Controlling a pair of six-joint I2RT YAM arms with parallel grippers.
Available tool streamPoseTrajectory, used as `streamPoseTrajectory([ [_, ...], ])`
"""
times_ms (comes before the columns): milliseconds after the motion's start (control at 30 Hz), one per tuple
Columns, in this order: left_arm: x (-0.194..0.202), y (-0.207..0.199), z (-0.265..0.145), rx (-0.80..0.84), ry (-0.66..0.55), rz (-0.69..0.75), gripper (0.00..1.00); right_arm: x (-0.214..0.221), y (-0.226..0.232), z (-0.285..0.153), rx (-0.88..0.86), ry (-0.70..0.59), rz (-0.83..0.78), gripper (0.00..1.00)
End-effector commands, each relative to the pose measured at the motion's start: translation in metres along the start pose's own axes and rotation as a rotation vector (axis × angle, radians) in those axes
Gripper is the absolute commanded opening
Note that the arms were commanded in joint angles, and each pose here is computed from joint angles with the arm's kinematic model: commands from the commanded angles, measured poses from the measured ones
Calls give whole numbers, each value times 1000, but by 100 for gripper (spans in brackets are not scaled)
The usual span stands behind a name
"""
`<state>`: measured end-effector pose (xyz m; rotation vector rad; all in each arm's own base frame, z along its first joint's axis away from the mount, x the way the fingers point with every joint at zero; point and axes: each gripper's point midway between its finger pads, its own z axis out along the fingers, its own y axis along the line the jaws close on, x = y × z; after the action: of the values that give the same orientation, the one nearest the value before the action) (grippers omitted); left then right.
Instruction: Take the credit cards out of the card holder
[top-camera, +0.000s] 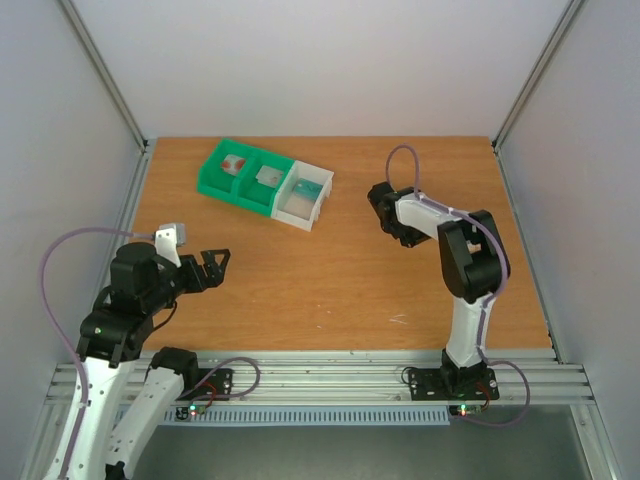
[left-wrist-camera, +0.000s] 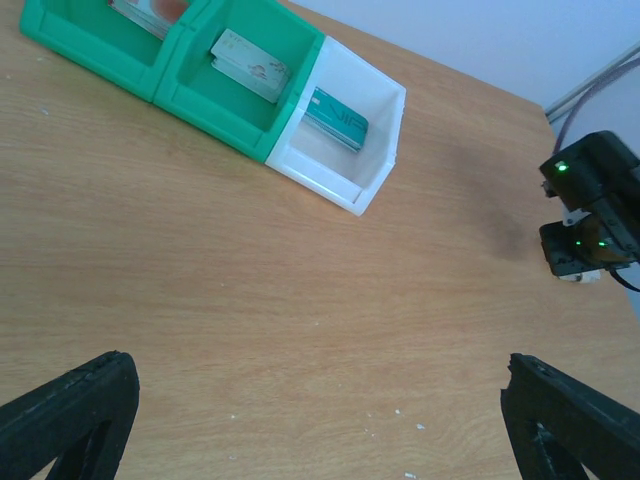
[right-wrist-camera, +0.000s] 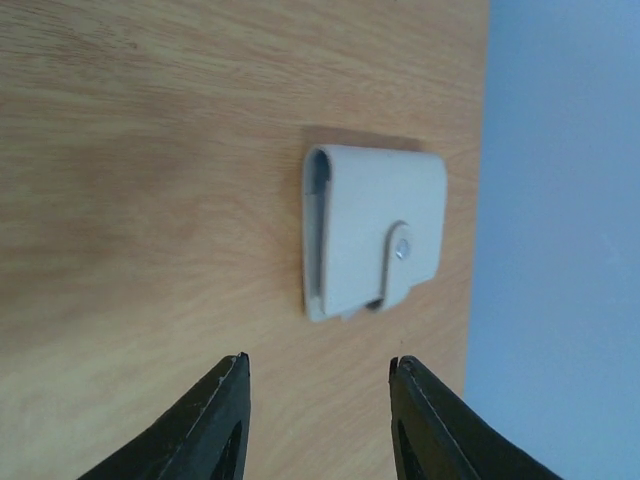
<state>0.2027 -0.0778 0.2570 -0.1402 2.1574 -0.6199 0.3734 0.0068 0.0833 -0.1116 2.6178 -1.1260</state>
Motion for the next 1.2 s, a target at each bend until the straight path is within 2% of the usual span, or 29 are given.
streamPoseTrajectory([
  [0, -13, 1, -3, -10, -68, 41, 99, -7, 7, 28, 52, 57, -46, 39],
  [67, -13, 0, -5, -6, -73, 46, 99, -7, 7, 41, 71, 82, -61, 35],
  [333, -17, 1, -7, -7, -113, 58, 99, -3, 5, 73, 110, 143, -82, 34],
  [667, -15, 3, -3, -18, -95, 51, 99, 1, -4, 91, 169, 181, -100, 30],
  [1033, -15, 4, -3, -25, -97, 50, 99, 9, -2, 100, 173, 211, -107, 19],
  [1167, -16, 6, -5, -36, -104, 53, 99, 10, -3, 97, 161, 219, -101, 11],
])
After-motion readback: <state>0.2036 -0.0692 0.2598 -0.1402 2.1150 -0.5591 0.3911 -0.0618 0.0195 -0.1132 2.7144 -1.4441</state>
